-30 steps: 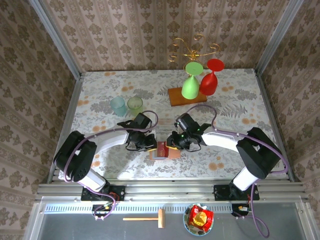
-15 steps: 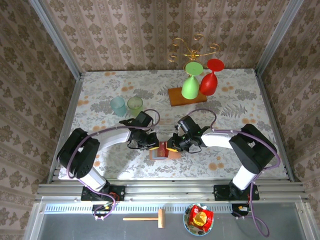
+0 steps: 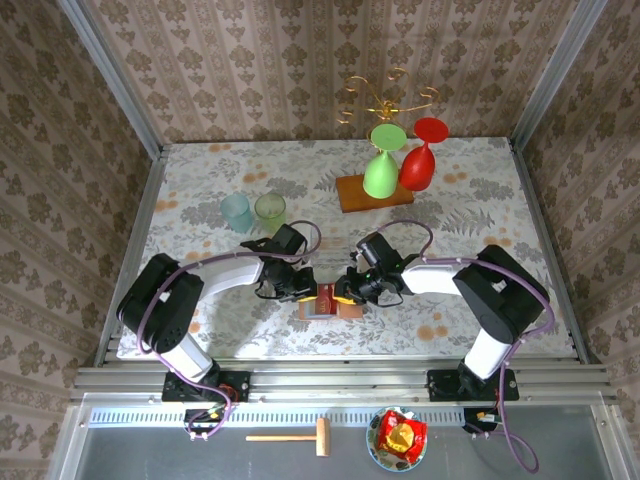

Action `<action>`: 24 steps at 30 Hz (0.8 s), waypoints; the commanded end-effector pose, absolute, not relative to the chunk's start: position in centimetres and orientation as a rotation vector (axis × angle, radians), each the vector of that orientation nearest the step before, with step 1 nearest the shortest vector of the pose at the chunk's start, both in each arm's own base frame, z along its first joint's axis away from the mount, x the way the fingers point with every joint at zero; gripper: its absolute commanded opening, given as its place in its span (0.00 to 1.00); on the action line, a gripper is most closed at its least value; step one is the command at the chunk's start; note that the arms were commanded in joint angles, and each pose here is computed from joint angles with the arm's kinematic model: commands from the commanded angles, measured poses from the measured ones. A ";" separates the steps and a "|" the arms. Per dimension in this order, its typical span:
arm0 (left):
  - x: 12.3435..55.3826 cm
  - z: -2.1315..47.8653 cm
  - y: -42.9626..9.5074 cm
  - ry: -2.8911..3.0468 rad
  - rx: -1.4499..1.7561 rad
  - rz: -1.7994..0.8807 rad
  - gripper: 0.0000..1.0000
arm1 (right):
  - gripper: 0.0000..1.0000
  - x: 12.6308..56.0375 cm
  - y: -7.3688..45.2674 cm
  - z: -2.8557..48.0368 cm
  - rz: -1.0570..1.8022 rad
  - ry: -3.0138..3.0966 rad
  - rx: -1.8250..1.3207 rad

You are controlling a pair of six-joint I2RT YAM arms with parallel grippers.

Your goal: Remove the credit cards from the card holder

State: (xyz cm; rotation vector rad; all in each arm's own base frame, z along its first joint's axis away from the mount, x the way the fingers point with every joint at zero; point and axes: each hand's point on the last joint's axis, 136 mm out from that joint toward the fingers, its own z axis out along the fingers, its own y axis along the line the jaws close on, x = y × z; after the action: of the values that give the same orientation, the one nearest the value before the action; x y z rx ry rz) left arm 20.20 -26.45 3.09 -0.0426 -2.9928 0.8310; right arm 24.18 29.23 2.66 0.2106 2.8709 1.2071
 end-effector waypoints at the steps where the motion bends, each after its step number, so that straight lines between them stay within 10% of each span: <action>1: 18.8 1.1 -24.9 -2.968 -0.043 0.699 0.12 | 0.18 23.8 29.6 2.3 1.283 2.870 0.235; 24: 18.6 1.2 -24.2 -2.981 -0.024 0.691 0.11 | 0.04 23.7 27.0 2.5 1.263 2.818 0.313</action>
State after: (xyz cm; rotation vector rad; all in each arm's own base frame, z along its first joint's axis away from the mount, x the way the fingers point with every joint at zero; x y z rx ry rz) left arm 20.17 -26.41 2.96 -0.0427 -2.9942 0.8353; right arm 24.16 28.27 2.97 0.2799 2.7967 1.3180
